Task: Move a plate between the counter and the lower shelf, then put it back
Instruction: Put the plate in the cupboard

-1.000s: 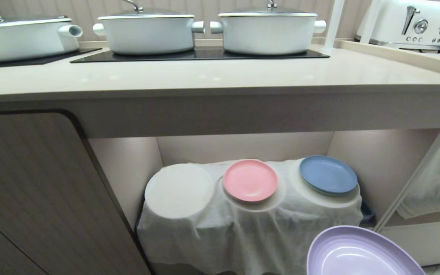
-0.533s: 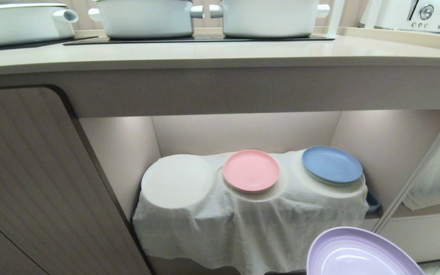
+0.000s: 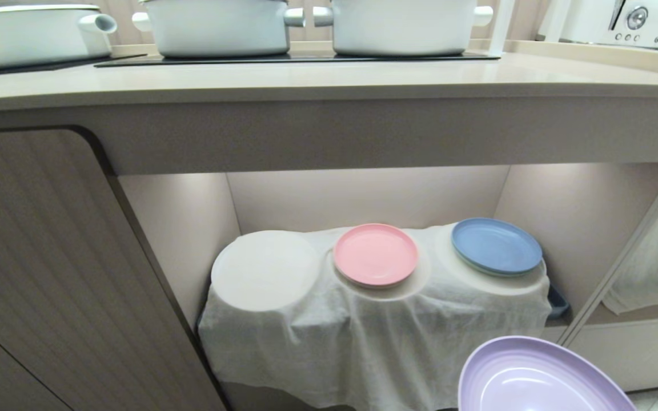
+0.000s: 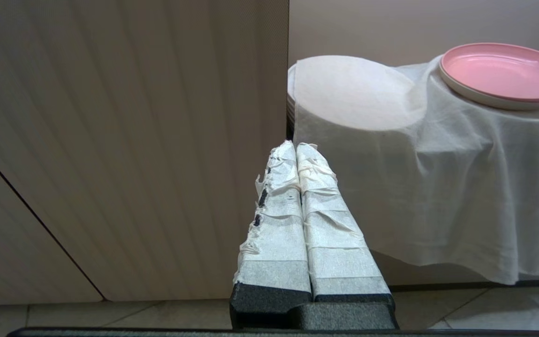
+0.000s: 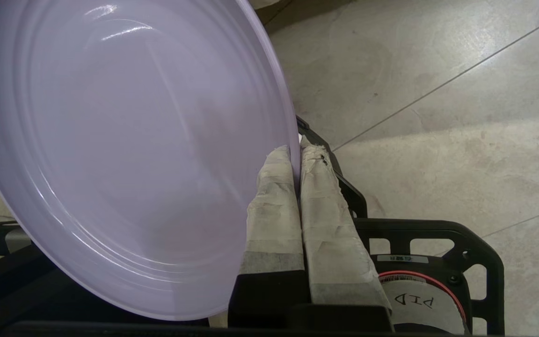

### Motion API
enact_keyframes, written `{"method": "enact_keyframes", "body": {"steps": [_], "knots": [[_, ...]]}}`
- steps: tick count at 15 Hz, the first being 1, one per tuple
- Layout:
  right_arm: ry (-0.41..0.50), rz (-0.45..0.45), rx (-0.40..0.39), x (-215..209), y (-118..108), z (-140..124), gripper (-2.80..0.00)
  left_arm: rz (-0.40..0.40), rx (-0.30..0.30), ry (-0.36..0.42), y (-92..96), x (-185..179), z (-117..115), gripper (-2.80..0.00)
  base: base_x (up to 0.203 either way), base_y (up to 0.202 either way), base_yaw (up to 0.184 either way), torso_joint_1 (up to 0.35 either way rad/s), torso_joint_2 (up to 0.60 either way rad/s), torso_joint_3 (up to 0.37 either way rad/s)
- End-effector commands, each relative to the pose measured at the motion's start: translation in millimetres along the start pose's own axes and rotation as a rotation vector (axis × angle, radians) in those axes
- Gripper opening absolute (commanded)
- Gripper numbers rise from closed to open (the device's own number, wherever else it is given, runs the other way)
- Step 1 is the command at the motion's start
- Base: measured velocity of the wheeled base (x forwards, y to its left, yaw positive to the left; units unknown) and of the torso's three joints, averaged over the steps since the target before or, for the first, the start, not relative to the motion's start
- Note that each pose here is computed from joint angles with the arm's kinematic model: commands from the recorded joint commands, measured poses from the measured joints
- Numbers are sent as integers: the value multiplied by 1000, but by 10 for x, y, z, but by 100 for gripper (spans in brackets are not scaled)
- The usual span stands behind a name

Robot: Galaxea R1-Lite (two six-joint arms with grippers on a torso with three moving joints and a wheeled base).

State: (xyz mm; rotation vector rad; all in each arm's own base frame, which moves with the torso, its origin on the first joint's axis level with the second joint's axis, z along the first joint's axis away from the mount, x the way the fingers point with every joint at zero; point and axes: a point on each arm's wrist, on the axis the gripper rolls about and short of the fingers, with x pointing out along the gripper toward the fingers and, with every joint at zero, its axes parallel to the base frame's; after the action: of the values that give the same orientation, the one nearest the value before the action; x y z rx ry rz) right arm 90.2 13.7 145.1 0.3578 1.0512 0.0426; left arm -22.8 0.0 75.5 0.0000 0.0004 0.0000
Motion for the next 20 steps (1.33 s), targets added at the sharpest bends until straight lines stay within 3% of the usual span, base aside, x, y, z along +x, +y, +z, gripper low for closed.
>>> {"method": "enact_keyframes", "body": {"steps": [1,20], "knots": [[2,-1,3,0,-1,-2,-280,0,0,0,0,0,0,-280,0,0,0,0,0,0],[-11,4,4,-19,-2,-10,-280,0,0,0,0,0,0,-280,0,0,0,0,0,0]]}}
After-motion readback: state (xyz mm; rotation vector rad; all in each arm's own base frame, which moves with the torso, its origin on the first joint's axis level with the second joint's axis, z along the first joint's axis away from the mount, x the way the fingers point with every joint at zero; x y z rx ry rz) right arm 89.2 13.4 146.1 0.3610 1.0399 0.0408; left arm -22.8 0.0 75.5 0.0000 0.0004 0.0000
